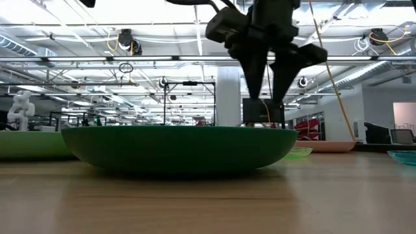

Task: Stack plastic plates
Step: Stack the darkgreen plate on top of the light green plate

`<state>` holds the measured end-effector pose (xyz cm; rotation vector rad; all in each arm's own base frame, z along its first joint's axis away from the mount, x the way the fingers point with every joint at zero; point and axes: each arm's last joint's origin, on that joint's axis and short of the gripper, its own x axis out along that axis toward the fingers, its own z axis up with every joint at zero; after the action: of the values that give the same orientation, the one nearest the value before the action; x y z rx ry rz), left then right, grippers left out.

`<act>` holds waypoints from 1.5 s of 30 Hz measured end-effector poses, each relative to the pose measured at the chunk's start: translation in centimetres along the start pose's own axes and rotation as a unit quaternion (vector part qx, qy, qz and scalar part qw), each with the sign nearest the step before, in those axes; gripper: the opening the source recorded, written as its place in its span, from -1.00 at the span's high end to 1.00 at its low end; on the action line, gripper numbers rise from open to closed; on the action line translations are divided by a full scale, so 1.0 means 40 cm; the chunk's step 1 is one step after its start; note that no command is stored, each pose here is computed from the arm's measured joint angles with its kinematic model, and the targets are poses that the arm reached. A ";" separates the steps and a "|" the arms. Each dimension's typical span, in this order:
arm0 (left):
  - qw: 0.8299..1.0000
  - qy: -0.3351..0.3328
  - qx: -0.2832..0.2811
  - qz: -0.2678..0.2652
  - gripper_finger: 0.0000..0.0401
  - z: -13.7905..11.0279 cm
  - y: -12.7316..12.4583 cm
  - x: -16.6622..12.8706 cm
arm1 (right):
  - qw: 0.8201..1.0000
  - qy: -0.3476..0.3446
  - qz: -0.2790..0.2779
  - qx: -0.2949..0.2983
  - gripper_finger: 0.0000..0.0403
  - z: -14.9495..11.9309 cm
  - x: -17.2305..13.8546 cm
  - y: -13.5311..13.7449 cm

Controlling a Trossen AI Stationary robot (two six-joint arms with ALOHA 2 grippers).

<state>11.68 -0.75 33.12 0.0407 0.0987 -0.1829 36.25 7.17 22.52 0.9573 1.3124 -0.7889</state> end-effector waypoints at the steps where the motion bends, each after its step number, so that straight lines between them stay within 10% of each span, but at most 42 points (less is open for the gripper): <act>1: 1.000 0.001 -0.001 0.000 0.59 -0.001 0.000 0.000 | 1.000 0.001 -0.003 0.003 0.09 -0.005 0.000 0.000; 30: 1.000 0.011 -0.015 -0.001 0.59 -0.005 0.000 0.000 | 0.999 -0.036 0.029 0.008 0.14 -0.024 0.169 -0.049; 45: 1.000 0.011 -0.019 -0.001 0.59 -0.005 0.000 0.000 | 0.998 -0.061 0.024 0.011 0.62 -0.021 0.169 -0.050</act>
<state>11.67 -0.76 32.90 0.0046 0.1236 -0.1824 34.89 7.43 15.55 0.9410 1.1728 -0.8135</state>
